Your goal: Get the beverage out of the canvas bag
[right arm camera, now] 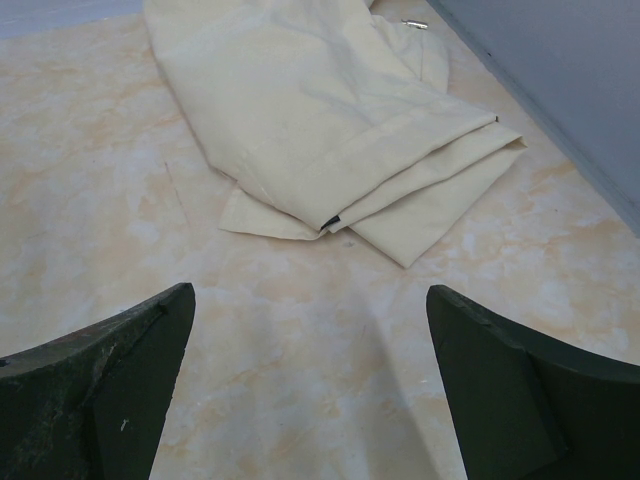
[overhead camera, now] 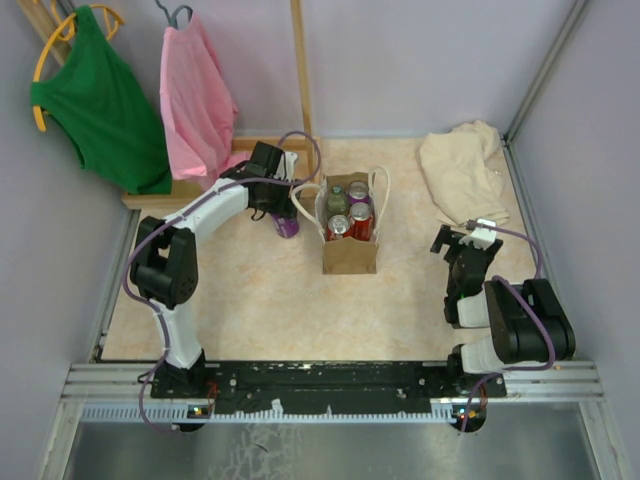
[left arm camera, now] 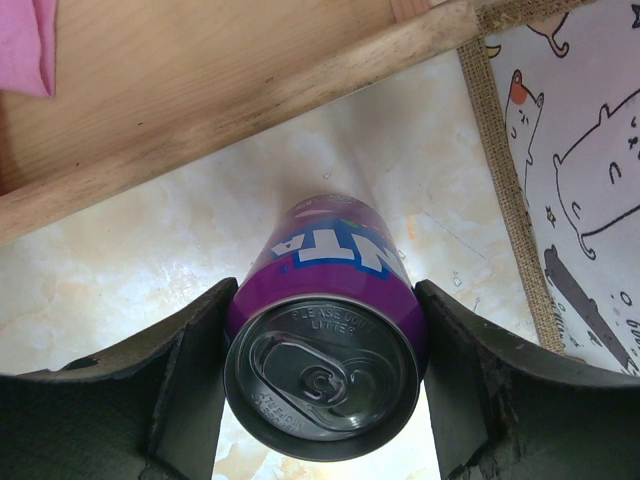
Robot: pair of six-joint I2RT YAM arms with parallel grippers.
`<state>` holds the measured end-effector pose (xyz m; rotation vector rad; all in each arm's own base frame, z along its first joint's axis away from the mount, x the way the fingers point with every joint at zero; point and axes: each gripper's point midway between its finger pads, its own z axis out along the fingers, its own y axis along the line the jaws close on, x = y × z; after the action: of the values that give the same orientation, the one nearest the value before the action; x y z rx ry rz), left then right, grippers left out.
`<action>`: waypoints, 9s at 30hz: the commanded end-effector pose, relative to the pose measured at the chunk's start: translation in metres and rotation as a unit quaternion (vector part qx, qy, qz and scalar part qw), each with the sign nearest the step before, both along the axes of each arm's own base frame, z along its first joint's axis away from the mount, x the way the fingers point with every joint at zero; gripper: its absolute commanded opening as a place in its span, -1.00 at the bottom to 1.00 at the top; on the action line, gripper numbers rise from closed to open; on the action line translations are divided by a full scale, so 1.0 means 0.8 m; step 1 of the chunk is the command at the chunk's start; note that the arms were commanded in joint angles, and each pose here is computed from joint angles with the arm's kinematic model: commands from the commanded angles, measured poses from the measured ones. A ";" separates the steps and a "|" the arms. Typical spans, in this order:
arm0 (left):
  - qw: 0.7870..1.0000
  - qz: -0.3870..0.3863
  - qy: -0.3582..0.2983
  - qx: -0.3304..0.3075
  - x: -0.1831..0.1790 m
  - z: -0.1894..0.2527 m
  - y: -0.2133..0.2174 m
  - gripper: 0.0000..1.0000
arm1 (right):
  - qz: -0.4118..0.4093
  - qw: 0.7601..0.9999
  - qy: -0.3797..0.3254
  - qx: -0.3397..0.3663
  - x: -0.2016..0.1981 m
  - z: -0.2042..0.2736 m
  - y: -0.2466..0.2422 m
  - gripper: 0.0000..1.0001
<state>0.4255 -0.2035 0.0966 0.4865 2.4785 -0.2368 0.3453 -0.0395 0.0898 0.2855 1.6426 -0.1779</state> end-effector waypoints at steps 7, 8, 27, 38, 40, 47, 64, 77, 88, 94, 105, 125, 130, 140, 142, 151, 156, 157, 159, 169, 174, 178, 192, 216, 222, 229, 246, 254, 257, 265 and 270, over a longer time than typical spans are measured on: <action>1.000 -0.004 -0.013 -0.018 0.009 0.012 -0.011 0.33 | -0.004 0.999 -0.031 -0.005 0.012 0.023 0.000 0.98; 1.000 -0.004 -0.012 -0.016 0.008 0.012 -0.010 0.44 | -0.004 0.999 -0.031 -0.005 0.012 0.024 0.000 0.98; 0.992 0.026 -0.118 0.022 0.050 0.127 0.006 1.00 | -0.004 0.999 -0.031 -0.005 0.013 0.024 0.000 0.98; 0.944 -0.120 -0.301 -0.065 0.005 0.309 -0.052 0.85 | -0.004 0.999 -0.031 -0.005 0.013 0.024 0.000 0.98; 0.931 -0.169 -0.318 -0.059 -0.018 0.318 -0.080 0.85 | -0.004 0.999 -0.031 -0.005 0.012 0.024 -0.001 0.98; 0.912 -0.313 -0.262 -0.042 -0.081 0.255 -0.187 0.87 | -0.004 1.000 -0.031 -0.005 0.012 0.023 0.000 0.98; 0.952 -0.267 -0.145 0.043 -0.078 0.111 -0.199 0.97 | -0.004 0.999 -0.032 -0.005 0.013 0.024 0.000 0.98; 0.970 -0.217 -0.082 0.072 -0.092 0.066 -0.176 1.00 | -0.004 1.000 -0.031 -0.005 0.012 0.023 0.000 0.98; 0.973 -0.200 -0.062 0.095 -0.083 0.033 -0.175 1.00 | -0.004 0.999 -0.031 -0.005 0.013 0.024 0.000 0.98; 0.972 -0.204 -0.048 0.102 -0.083 0.015 -0.178 1.00 | -0.004 1.000 -0.030 -0.005 0.012 0.023 -0.001 0.98; 0.972 -0.216 -0.036 0.089 -0.086 -0.008 -0.188 0.82 | -0.004 1.000 -0.031 -0.005 0.012 0.023 0.000 0.98; 0.971 -0.220 -0.016 0.095 -0.090 -0.023 -0.187 -1.00 | -0.004 0.999 -0.031 -0.005 0.013 0.024 0.000 0.98; 0.971 -0.215 -0.025 0.100 -0.086 0.006 -0.185 -1.00 | -0.004 0.999 -0.031 -0.005 0.013 0.024 0.000 0.98; 0.967 -0.229 -0.068 0.089 -0.080 0.101 -0.187 -1.00 | -0.004 0.999 -0.031 -0.005 0.013 0.024 0.000 0.98; 0.967 -0.228 -0.079 0.085 -0.078 0.118 -0.188 -1.00 | -0.004 0.999 -0.031 -0.005 0.012 0.023 0.000 0.98; 0.965 -0.229 -0.107 0.070 -0.071 0.154 -0.194 -1.00 | -0.004 0.999 -0.031 -0.005 0.013 0.024 0.000 0.98; 0.963 -0.227 -0.127 0.072 -0.065 0.172 -0.194 -1.00 | -0.004 0.999 -0.031 -0.005 0.013 0.024 0.000 0.98; 0.962 -0.225 -0.134 0.073 -0.063 0.179 -0.193 -1.00 | -0.004 1.000 -0.031 -0.005 0.012 0.023 0.000 0.98; 0.961 -0.219 -0.153 0.074 -0.057 0.195 -0.192 -1.00 | -0.004 0.999 -0.031 -0.005 0.012 0.023 0.000 0.98; 0.956 -0.203 -0.206 0.054 -0.046 0.248 -0.192 -1.00 | -0.004 1.000 -0.030 -0.005 0.012 0.023 0.000 0.98; 0.955 -0.191 -0.217 0.067 -0.039 0.256 -0.181 -1.00 | -0.004 1.000 -0.031 -0.006 0.012 0.023 -0.001 0.98; 0.955 -0.167 -0.239 0.060 -0.027 0.277 -0.167 -1.00 | -0.004 0.999 -0.031 -0.005 0.012 0.024 -0.001 0.98; 0.946 -0.099 -0.308 0.033 -0.012 0.355 -0.107 -1.00 | -0.005 0.999 -0.031 -0.005 0.012 0.024 -0.001 0.98; 0.980 0.089 -0.169 0.055 0.022 0.179 0.094 -1.00 | -0.004 0.999 -0.031 -0.005 0.012 0.023 0.000 0.98; 0.984 0.123 -0.123 0.044 0.017 0.102 0.109 -1.00 | -0.004 1.000 -0.031 -0.006 0.012 0.023 -0.001 0.98; 0.980 0.155 -0.119 0.031 0.021 0.058 0.115 -1.00 | -0.004 1.000 -0.031 -0.006 0.012 0.023 -0.001 0.98; 0.979 0.175 -0.082 0.069 0.024 0.006 0.126 -0.39 | -0.004 1.000 -0.031 -0.005 0.012 0.023 0.000 0.98; 0.980 0.171 -0.085 0.057 0.028 0.017 0.120 0.99 | -0.004 1.000 -0.031 -0.005 0.012 0.023 0.000 0.98; 0.980 0.168 -0.093 0.047 0.032 0.031 0.117 1.00 | -0.004 0.999 -0.031 -0.005 0.012 0.024 0.000 0.98; 0.977 0.155 -0.144 0.012 0.035 0.105 0.108 1.00 | -0.004 1.000 -0.031 -0.005 0.012 0.023 0.000 0.98; 0.970 0.075 -0.223 -0.062 0.026 0.196 0.074 1.00 | -0.004 0.999 -0.031 -0.005 0.013 0.024 -0.001 0.98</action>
<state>0.4461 -0.1212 0.1639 0.1655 2.2709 -0.0205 0.3452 -0.0396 0.0898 0.2854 1.6426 -0.1785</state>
